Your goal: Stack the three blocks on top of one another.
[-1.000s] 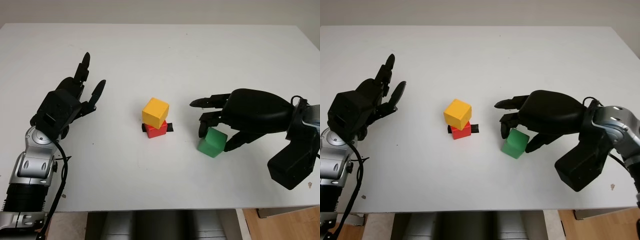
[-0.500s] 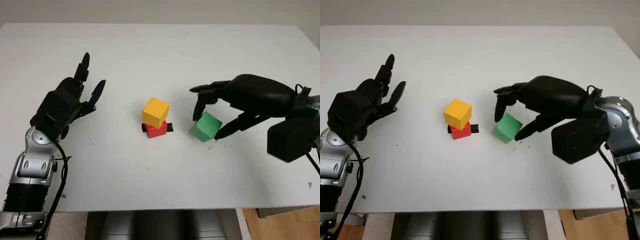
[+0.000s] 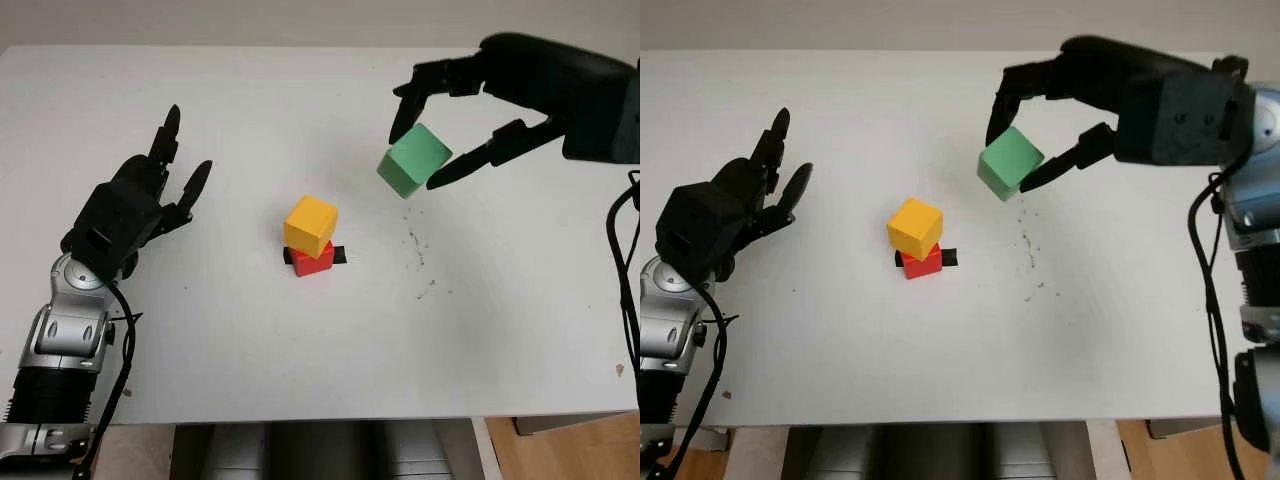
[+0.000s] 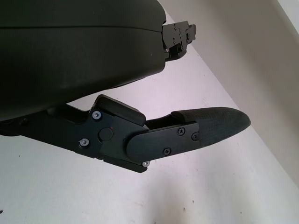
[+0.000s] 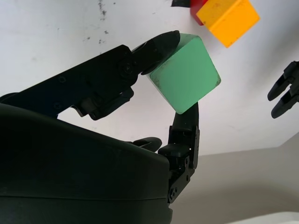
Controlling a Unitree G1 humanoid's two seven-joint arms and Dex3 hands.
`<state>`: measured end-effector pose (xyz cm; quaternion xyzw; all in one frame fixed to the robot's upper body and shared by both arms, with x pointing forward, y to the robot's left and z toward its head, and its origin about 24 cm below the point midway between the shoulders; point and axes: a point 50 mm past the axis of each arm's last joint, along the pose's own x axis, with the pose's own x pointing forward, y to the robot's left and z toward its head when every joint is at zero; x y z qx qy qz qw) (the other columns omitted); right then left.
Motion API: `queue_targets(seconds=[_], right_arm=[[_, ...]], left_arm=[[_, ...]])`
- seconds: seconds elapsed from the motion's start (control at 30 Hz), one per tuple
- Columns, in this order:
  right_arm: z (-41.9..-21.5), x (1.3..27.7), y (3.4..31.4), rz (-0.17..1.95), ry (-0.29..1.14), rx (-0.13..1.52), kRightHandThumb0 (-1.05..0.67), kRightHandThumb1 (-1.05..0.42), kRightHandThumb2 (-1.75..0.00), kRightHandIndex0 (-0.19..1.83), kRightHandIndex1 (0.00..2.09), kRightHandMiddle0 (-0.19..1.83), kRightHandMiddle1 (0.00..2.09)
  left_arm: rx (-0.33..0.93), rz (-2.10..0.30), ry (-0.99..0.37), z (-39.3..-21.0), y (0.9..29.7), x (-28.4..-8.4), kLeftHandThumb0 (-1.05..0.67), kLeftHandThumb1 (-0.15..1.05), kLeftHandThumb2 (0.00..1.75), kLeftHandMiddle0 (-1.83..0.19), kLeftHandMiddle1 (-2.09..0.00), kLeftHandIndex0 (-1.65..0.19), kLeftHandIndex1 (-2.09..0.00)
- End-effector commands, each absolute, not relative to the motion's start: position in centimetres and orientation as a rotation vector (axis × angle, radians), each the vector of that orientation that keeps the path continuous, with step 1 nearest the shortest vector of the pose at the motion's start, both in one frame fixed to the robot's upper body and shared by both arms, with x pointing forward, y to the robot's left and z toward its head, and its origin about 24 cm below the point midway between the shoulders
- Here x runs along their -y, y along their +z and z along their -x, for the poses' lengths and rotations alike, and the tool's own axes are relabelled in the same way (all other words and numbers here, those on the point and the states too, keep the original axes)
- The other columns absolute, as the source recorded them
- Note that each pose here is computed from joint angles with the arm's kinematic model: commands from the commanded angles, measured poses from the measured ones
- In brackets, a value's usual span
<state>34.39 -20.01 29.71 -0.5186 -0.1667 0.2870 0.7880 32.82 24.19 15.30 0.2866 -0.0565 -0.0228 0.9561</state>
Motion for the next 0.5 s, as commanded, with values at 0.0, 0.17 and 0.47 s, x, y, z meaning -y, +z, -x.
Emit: queue_targets(seconds=[0.0,0.17,0.47], right_arm=[[-34.6,19.3,30.8,1.098,0.625,0.371,-0.40,-0.85,-0.05,0.38,0.07,0.58,1.34],[-35.7,17.5,31.3,1.008,0.703,0.329,-0.41,-0.86,-0.06,0.37,0.06,0.52,1.52],[-37.8,15.2,30.5,0.782,0.836,0.164,-0.45,-0.91,-0.07,0.32,0.03,0.40,1.65]], left_arm=[[0.127,-0.571,-0.040,-32.8,15.4,-24.2,-0.83,1.05,0.64,0.19,0.00,0.19,-0.01],[0.129,-0.566,-0.033,-32.7,15.4,-24.3,-0.84,1.05,0.63,0.19,0.00,0.19,0.00],[0.143,-0.589,-0.012,-32.6,15.2,-24.2,-0.83,1.05,0.66,0.19,-0.01,0.19,-0.03]])
